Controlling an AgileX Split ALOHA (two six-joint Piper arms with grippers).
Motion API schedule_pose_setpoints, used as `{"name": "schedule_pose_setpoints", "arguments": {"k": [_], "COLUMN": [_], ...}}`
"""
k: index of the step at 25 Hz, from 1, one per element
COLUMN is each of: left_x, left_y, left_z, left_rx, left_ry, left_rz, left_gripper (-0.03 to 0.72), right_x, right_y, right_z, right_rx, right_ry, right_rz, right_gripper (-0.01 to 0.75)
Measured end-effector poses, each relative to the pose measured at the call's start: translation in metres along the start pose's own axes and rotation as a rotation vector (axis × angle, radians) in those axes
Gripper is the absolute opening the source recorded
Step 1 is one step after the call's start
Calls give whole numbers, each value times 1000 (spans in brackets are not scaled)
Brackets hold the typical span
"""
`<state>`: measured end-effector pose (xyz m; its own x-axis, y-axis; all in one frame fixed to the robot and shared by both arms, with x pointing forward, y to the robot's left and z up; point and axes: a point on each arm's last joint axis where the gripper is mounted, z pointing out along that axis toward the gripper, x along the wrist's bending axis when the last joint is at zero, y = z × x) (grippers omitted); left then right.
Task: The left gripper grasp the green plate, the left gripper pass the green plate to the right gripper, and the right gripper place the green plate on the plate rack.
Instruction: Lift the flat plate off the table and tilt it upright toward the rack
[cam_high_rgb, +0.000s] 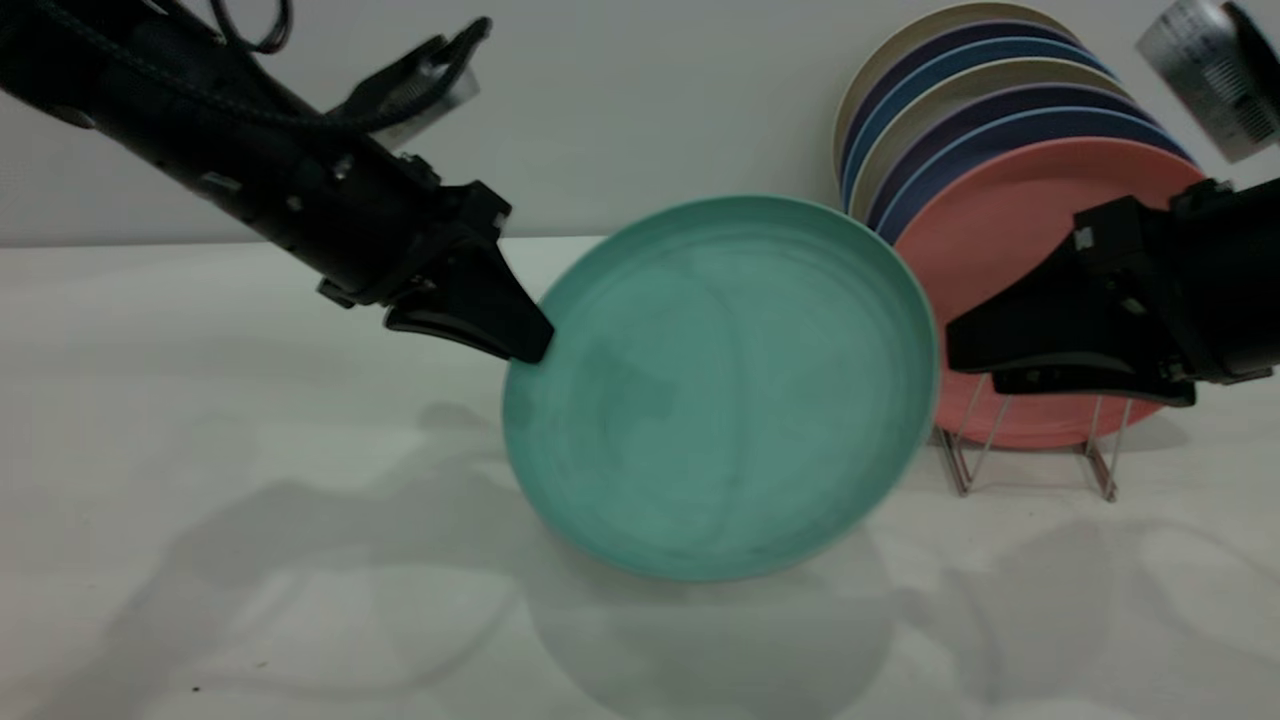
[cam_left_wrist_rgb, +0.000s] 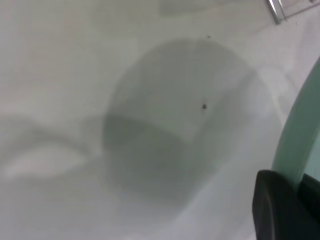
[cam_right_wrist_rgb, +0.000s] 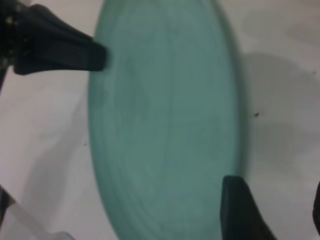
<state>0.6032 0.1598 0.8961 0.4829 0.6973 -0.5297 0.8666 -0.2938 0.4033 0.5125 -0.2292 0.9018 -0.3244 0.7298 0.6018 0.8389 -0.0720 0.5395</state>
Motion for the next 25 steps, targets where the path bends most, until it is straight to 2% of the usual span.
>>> {"name": "schedule_pose_setpoints", "arguments": {"k": [7, 11, 15, 18, 19, 22, 25], "left_x": [-8, -22, -29, -26, -25, -22, -16], "left_y": [0, 1, 2, 2, 2, 2, 5], "left_z": [5, 11, 12, 10, 8, -1, -15], "left_rx": [8, 1, -5, -11, -14, -22, -67], "left_ry": [-13, -80, -125, -128, -142, -224, -329], "left_rz": [11, 30, 35, 27, 16, -31, -85], "left_gripper": [20, 19, 20, 24, 27, 66, 172], "right_x": [0, 0, 0, 1, 0, -1, -1], "right_y": [1, 1, 1, 1, 1, 1, 1], "right_z": [1, 1, 1, 1, 1, 1, 1], "right_rx": [-1, -1, -1, -2, -2, -4, -8], "right_ry": [10, 10, 10, 10, 0, -7, -5], "right_rz": [0, -1, 4, 21, 23, 28, 18], "right_gripper": [375, 358, 263, 105, 77, 55, 55]}}
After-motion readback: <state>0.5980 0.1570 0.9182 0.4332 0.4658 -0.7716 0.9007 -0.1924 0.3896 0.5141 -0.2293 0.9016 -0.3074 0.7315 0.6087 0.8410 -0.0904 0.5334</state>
